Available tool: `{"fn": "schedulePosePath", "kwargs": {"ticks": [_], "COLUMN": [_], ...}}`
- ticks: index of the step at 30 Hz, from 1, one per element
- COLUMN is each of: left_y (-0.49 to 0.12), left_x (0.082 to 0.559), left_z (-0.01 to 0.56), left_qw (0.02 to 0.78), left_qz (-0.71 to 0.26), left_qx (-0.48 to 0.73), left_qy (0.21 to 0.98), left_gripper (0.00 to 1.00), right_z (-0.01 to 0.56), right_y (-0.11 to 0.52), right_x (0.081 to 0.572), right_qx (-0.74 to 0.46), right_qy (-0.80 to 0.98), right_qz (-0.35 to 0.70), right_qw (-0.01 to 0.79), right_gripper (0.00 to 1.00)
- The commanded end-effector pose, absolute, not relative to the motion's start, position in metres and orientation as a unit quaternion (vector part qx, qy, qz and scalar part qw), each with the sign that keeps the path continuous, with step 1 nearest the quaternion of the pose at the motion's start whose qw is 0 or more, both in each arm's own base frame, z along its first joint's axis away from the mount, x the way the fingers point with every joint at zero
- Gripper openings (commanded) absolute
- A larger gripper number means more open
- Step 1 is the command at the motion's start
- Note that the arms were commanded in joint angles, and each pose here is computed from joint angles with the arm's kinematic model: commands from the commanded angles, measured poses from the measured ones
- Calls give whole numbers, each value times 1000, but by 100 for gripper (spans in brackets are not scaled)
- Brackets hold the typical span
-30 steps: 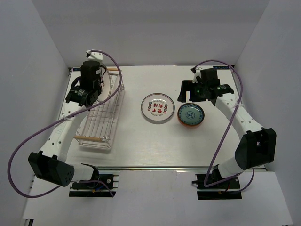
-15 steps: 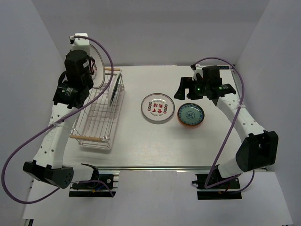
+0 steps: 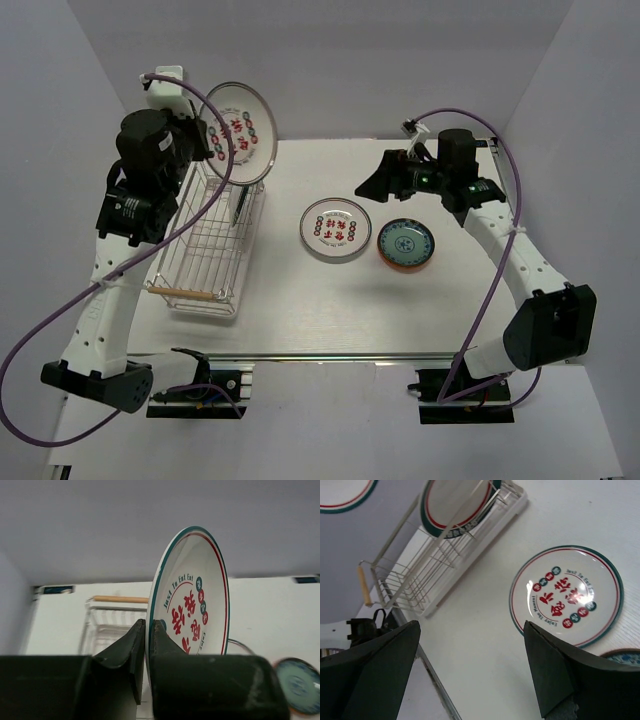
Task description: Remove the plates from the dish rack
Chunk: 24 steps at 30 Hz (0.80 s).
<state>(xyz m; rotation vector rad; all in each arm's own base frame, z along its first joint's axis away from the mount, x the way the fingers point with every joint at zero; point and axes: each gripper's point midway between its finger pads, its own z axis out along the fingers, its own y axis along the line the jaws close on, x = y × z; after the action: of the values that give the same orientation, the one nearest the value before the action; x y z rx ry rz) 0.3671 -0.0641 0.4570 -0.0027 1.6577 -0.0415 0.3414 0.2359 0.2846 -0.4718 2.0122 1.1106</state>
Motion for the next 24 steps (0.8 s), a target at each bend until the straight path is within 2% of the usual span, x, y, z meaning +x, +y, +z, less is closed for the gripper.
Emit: {"fn": "schedulePosePath", "kwargs": {"ticks": [1, 3, 10, 18, 24], "left_y": [-123, -149, -188, -211, -214], "left_x": [345, 348, 364, 358, 353], "left_z": [499, 486, 419, 403, 399], "left_qw": [703, 678, 603, 578, 574], "left_qz": [-185, -241, -324, -392, -409], "left_qx": [70, 100, 122, 128, 128], "left_qy": [684, 687, 718, 704, 698], "left_gripper": [0, 0, 0, 0, 0], "right_z": [313, 313, 320, 317, 294], "right_y": [252, 254, 260, 269, 268], "right_x": [335, 333, 327, 332, 341], "right_qx": [-220, -210, -202, -171, -153], "right_qy": [743, 741, 720, 705, 729], "right_qz": [493, 509, 549, 589, 570], "right_qw": [397, 384, 373, 355, 348], "right_gripper": [89, 89, 89, 88, 83]}}
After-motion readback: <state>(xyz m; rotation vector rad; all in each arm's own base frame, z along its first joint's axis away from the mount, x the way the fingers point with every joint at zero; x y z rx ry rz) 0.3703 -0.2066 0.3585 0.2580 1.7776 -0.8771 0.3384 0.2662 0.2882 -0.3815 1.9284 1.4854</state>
